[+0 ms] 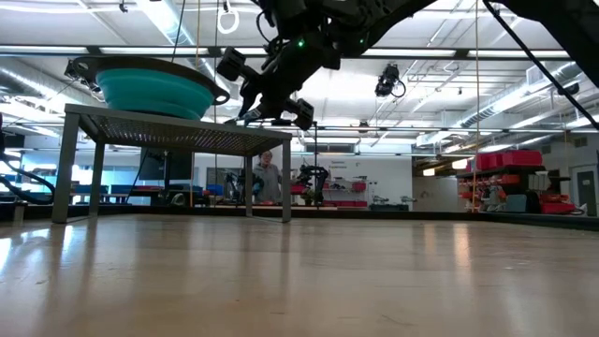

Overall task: Pick & Place Fruit
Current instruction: Put the white knife on the shelf

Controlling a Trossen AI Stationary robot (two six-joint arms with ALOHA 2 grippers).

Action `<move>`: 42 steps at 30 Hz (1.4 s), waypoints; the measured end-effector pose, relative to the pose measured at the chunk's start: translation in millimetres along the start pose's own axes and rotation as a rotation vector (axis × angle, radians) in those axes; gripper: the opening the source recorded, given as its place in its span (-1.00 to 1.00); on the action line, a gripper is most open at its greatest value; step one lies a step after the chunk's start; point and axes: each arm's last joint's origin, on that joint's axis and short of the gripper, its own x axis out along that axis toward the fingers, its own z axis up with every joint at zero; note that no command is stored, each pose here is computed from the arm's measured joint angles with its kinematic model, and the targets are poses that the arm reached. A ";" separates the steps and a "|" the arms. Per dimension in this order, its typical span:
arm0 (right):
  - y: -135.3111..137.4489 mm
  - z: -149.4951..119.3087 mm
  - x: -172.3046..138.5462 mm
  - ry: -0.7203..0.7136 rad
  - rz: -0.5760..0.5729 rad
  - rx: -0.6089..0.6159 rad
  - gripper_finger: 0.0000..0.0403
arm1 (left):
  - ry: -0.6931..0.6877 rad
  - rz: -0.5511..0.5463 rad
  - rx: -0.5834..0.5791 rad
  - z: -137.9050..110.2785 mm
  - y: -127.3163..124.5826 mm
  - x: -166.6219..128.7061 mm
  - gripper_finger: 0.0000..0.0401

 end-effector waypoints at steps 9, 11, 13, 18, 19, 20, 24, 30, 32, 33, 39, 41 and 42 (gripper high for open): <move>-6.8 -11.7 13.8 0.017 -0.001 -0.003 -0.71 | 0.008 -0.023 -0.017 -0.8 -2.3 -0.4 -0.18; -6.9 -11.2 14.1 -0.001 -0.013 -0.004 -0.71 | 0.009 -0.031 -0.018 -0.9 -3.4 -0.8 -0.18; -5.9 -9.4 14.1 -0.022 -0.011 -0.004 -0.71 | 0.010 -0.036 -0.018 -1.0 -4.0 -0.9 -0.18; -5.9 -8.9 14.3 -0.026 -0.010 -0.001 -0.71 | 0.013 -0.040 -0.016 -1.3 -4.5 -1.1 -0.18; -5.8 -8.8 14.3 -0.027 -0.009 -0.001 -0.71 | 0.013 -0.040 -0.016 -1.3 -4.5 -1.1 -0.18; -5.8 -8.7 14.3 -0.028 -0.009 0.000 -0.71 | 0.013 -0.040 -0.015 -1.3 -4.5 -1.1 -0.18; -6.1 -8.5 14.5 -0.028 -0.010 0.000 -0.71 | 0.013 -0.040 -0.014 -1.3 -4.5 -1.0 -0.18; -8.4 -6.7 16.5 -0.029 -0.014 0.002 -0.71 | 0.013 -0.041 -0.015 -1.3 -4.6 -1.1 -0.18; -8.6 -6.6 16.7 -0.030 -0.016 0.002 -0.71 | 0.013 -0.041 -0.015 -1.3 -4.6 -1.1 -0.18; -8.7 -6.5 16.8 -0.030 -0.016 0.002 -0.71 | 0.013 -0.041 -0.016 -1.3 -4.5 -1.1 -0.18; -11.5 -4.3 19.1 -0.034 -0.024 0.005 -0.70 | 0.016 -0.041 -0.017 -1.6 -4.5 -1.1 -0.18; -12.1 -4.0 19.5 -0.034 -0.026 0.005 -0.69 | 0.016 -0.041 -0.017 -1.6 -4.6 -1.1 -0.18; -12.2 -3.9 19.6 -0.034 -0.026 0.005 -0.68 | 0.016 -0.041 -0.017 -1.6 -4.5 -1.1 -0.18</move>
